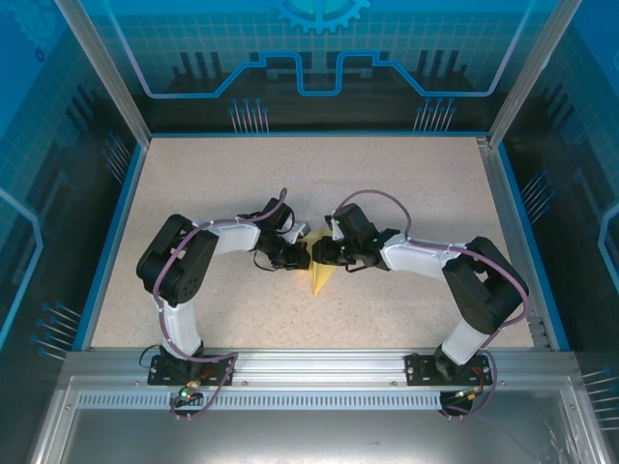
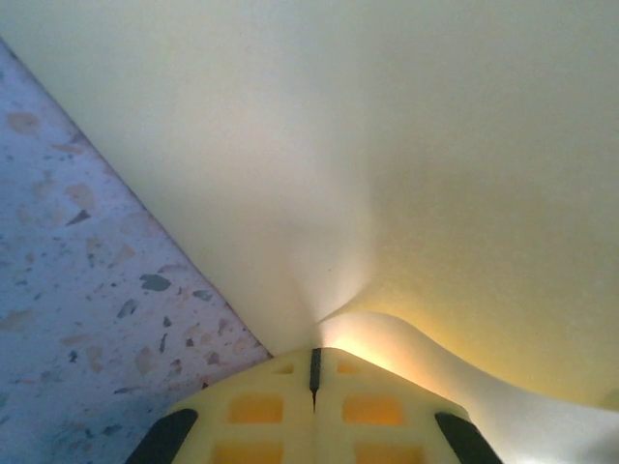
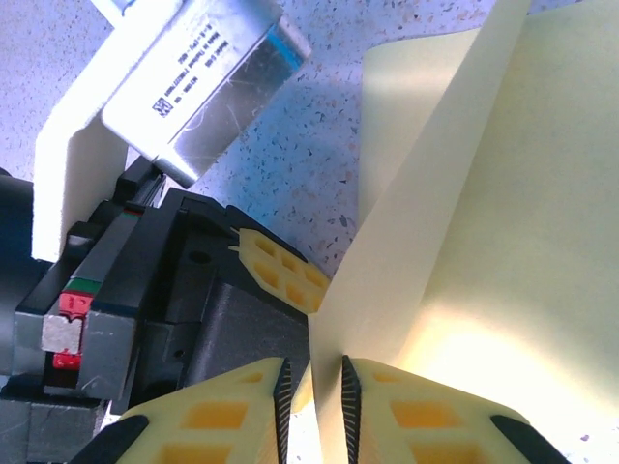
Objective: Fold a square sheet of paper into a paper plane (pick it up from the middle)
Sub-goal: Fourth fold the wing at the center of the table.
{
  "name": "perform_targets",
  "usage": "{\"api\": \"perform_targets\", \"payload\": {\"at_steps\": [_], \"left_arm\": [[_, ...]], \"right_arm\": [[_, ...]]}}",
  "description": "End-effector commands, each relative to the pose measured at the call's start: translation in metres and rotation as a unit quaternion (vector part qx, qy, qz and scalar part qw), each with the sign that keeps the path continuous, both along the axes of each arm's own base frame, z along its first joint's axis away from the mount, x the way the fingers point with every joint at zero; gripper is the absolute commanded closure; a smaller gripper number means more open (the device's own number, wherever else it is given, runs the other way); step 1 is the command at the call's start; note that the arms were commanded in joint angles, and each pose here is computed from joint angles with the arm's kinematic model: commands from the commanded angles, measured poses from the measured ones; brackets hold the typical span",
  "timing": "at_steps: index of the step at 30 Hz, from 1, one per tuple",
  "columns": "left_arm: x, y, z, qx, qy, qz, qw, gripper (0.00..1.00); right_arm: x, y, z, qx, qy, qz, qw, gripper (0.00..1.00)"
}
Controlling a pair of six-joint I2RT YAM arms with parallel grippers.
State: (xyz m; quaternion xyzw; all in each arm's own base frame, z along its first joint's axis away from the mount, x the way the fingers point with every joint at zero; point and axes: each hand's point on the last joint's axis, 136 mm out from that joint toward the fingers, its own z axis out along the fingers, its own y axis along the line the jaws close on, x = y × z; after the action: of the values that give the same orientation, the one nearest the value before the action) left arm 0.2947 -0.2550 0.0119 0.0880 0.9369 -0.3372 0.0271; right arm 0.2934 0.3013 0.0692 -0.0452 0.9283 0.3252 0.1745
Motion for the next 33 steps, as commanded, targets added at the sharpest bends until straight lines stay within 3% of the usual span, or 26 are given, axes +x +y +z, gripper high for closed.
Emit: {"api": "perform_targets", "payload": {"at_steps": [1, 16, 24, 33], "left_arm": [[-0.013, 0.026, -0.028, 0.062, 0.033, 0.014, 0.997, 0.97], [-0.014, 0.026, -0.027, 0.061, 0.034, 0.013, 0.997, 0.97], [-0.014, 0.026, -0.028, 0.061, 0.034, 0.013, 0.997, 0.97], [-0.013, 0.026, -0.025, 0.059, 0.032, 0.012, 0.998, 0.97]], "right_arm": [[0.0, -0.002, 0.003, 0.009, 0.002, 0.002, 1.0, 0.78], [-0.001, -0.009, -0.006, -0.044, 0.005, 0.002, 0.999, 0.96], [0.0, -0.018, -0.01, -0.084, 0.003, -0.01, 0.996, 0.98], [0.002, -0.007, -0.015, -0.086, 0.009, 0.0, 0.996, 0.97]]}}
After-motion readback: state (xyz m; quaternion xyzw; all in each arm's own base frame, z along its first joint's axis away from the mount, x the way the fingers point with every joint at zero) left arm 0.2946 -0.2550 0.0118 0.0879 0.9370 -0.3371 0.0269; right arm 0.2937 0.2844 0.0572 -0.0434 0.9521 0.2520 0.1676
